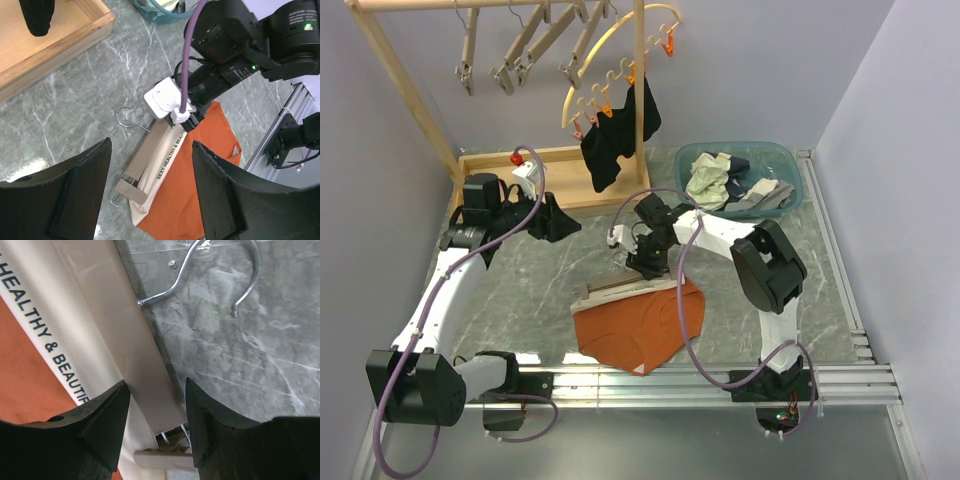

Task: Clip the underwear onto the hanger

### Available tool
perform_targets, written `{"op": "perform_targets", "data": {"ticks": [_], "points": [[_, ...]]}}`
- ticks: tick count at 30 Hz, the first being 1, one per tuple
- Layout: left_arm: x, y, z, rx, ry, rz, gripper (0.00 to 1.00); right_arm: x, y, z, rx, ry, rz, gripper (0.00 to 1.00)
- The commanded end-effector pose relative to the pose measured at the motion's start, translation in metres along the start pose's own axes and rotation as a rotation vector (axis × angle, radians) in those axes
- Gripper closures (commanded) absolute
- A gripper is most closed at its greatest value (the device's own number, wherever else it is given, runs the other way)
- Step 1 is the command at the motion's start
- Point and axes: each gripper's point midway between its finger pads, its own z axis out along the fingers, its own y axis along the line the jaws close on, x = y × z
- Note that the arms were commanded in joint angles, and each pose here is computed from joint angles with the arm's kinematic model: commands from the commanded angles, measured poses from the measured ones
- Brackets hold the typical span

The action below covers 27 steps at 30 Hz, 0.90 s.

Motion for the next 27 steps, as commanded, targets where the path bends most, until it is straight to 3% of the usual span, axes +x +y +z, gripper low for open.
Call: {"op": "perform_targets", "data": {"ticks": [1,3,9,10,17,22,27], "points": [[-0.01,-0.004,-0.003,0.022,-0.027,0.017,0.3,-0.006,-0.002,-0.004,0.0,0.018,-0.028,0.46],[-0.01,-0.003,-0.004,0.02,-0.029,0.013,0.3,-0.006,0.0,-0.004,-0.01,0.025,-0.034,0.51],[-0.008,0.0,-0.006,0.006,-0.026,-0.009,0.3,-0.007,0.0,-0.005,-0.003,0.017,-0.043,0.96],[-0.008,0.002,-0.006,0.0,-0.026,-0.014,0.29,-0.009,-0.001,-0.007,0.008,0.006,-0.04,1.0],[-0.013,0.008,-0.015,-0.033,-0.04,-0.046,0.25,-0.048,-0.005,-0.062,0.165,-0.167,-0.108,1.0],[-0.028,0.004,-0.022,-0.048,-0.037,0.014,0.22,-0.074,-0.009,-0.113,0.321,-0.29,-0.181,1.0],[-0.043,-0.008,-0.033,-0.011,0.008,0.145,0.21,-0.086,-0.016,-0.147,0.481,-0.31,-0.308,1.0]]}}
